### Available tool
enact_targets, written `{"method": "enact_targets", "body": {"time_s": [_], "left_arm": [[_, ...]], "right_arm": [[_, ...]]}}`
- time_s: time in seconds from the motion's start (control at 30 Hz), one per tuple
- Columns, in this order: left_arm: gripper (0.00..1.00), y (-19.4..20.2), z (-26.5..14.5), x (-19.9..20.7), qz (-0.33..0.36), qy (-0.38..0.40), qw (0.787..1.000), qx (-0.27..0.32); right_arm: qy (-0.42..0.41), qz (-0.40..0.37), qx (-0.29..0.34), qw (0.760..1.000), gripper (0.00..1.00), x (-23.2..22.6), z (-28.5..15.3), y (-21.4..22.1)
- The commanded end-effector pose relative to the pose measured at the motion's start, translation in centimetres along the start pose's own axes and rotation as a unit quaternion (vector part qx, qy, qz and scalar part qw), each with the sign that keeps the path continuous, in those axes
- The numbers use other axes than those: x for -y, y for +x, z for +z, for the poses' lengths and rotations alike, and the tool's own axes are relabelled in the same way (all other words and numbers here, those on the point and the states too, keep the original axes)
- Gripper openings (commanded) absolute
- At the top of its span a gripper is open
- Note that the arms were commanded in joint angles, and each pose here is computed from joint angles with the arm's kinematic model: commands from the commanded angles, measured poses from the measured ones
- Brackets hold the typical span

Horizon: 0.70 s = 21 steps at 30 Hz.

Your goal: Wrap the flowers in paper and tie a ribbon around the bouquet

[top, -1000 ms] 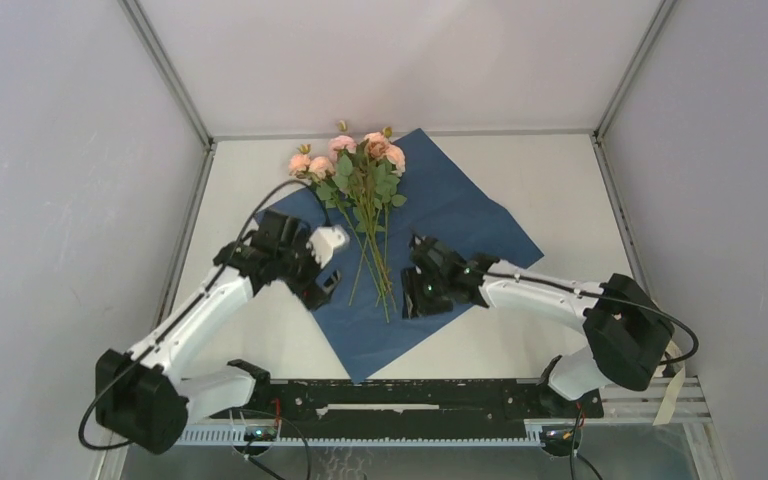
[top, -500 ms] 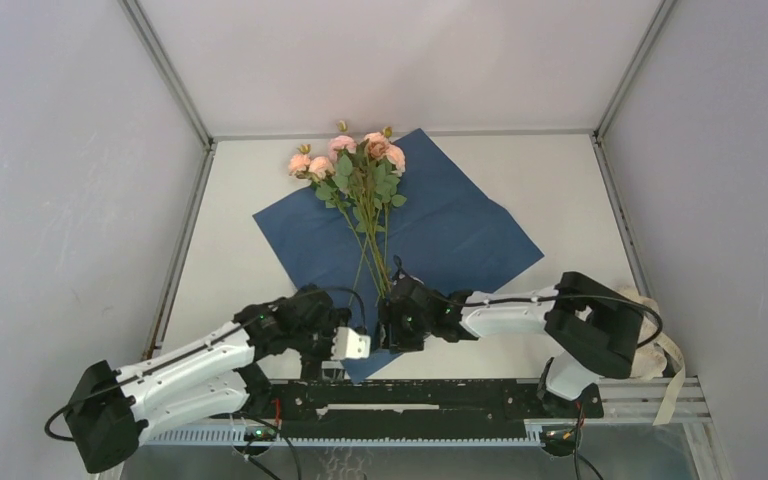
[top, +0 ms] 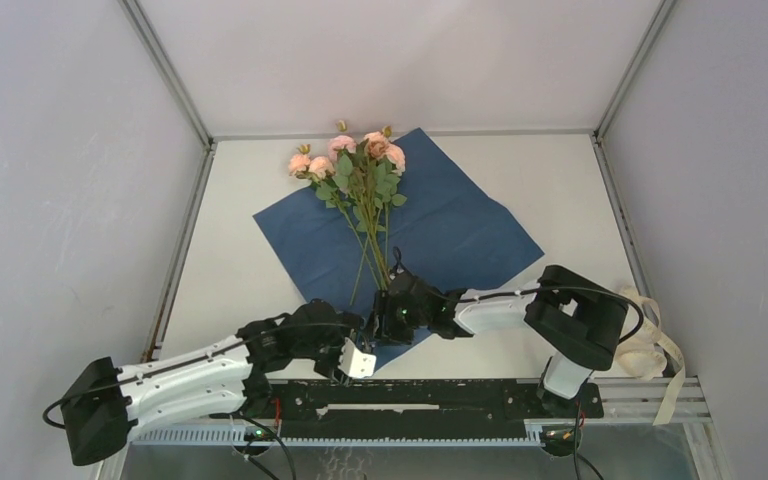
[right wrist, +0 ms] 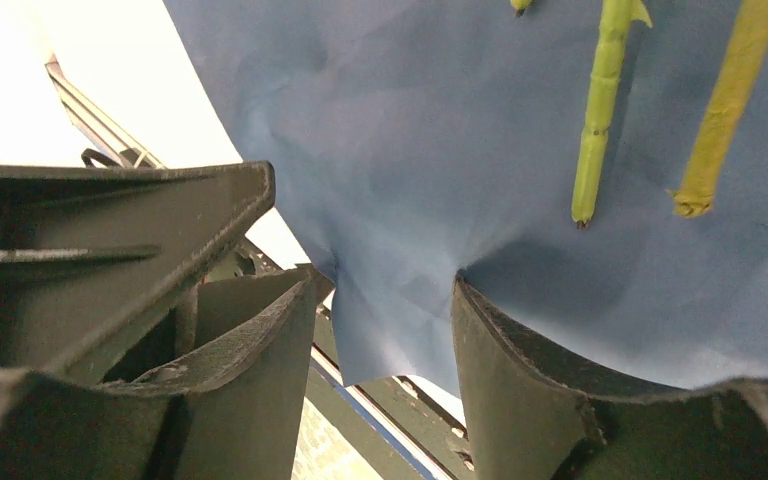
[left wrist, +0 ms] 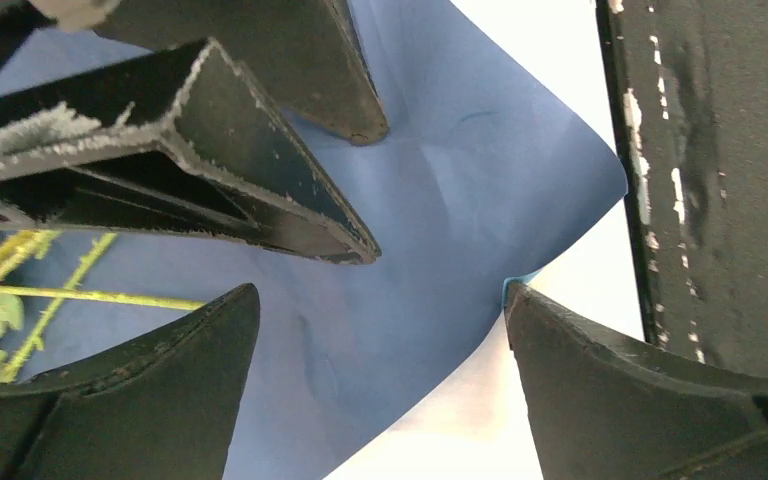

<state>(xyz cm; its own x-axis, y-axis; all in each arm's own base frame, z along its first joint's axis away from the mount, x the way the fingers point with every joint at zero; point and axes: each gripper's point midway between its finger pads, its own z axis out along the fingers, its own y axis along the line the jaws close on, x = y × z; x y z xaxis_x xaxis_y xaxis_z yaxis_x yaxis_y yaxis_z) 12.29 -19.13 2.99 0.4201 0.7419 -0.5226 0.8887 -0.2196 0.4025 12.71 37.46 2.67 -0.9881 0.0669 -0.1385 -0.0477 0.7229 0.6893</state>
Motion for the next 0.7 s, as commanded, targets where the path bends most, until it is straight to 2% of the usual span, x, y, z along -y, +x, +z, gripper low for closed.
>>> {"method": "enact_targets", "body": {"time_s": [0.0, 0.1, 0.23, 0.33, 0.47, 0.5, 0.53, 0.6, 0.67], "left_arm": [[0.94, 1.3, 0.6, -1.0, 0.05, -0.041, 0.998, -0.023], [0.8, 1.0, 0.3, -1.9, 0.043, -0.057, 0.997, -0.027], [0.54, 0.2, 0.0, -2.5, 0.022, -0.063, 0.998, -0.018], [0.33, -0.3, -0.2, -2.1, 0.008, -0.049, 0.999, -0.01], [0.12, -0.6, -0.2, -1.3, 0.0, -0.023, 1.0, -0.006], [0.12, -0.7, -0.3, -1.1, -0.002, -0.018, 1.0, -0.005], [0.17, -0.8, -0.4, -0.9, -0.005, -0.01, 1.0, -0.006], [0.31, -1.3, -1.0, -0.3, -0.008, 0.013, 1.0, -0.002], [0.4, -1.9, -1.4, 0.6, -0.002, 0.037, 0.999, 0.004]], "right_arm": [[-0.003, 0.001, 0.018, 1.0, 0.61, 0.0, -0.4, -1.2], [0.008, -0.004, 0.022, 1.0, 0.61, 0.5, -0.8, -1.5], [0.003, -0.012, 0.019, 1.0, 0.6, 0.5, -1.4, -2.0], [0.002, -0.017, 0.014, 1.0, 0.59, 0.7, -1.9, -2.3], [0.005, -0.028, 0.003, 1.0, 0.58, 1.2, -2.3, -2.2], [0.003, -0.032, -0.002, 0.999, 0.57, 1.1, -2.3, -2.1], [0.001, -0.037, -0.007, 0.999, 0.56, 1.2, -2.5, -2.0], [0.006, -0.044, -0.01, 0.999, 0.55, 1.6, -2.9, -2.1], [0.033, -0.038, -0.008, 0.999, 0.55, 2.8, -3.5, -2.3]]}}
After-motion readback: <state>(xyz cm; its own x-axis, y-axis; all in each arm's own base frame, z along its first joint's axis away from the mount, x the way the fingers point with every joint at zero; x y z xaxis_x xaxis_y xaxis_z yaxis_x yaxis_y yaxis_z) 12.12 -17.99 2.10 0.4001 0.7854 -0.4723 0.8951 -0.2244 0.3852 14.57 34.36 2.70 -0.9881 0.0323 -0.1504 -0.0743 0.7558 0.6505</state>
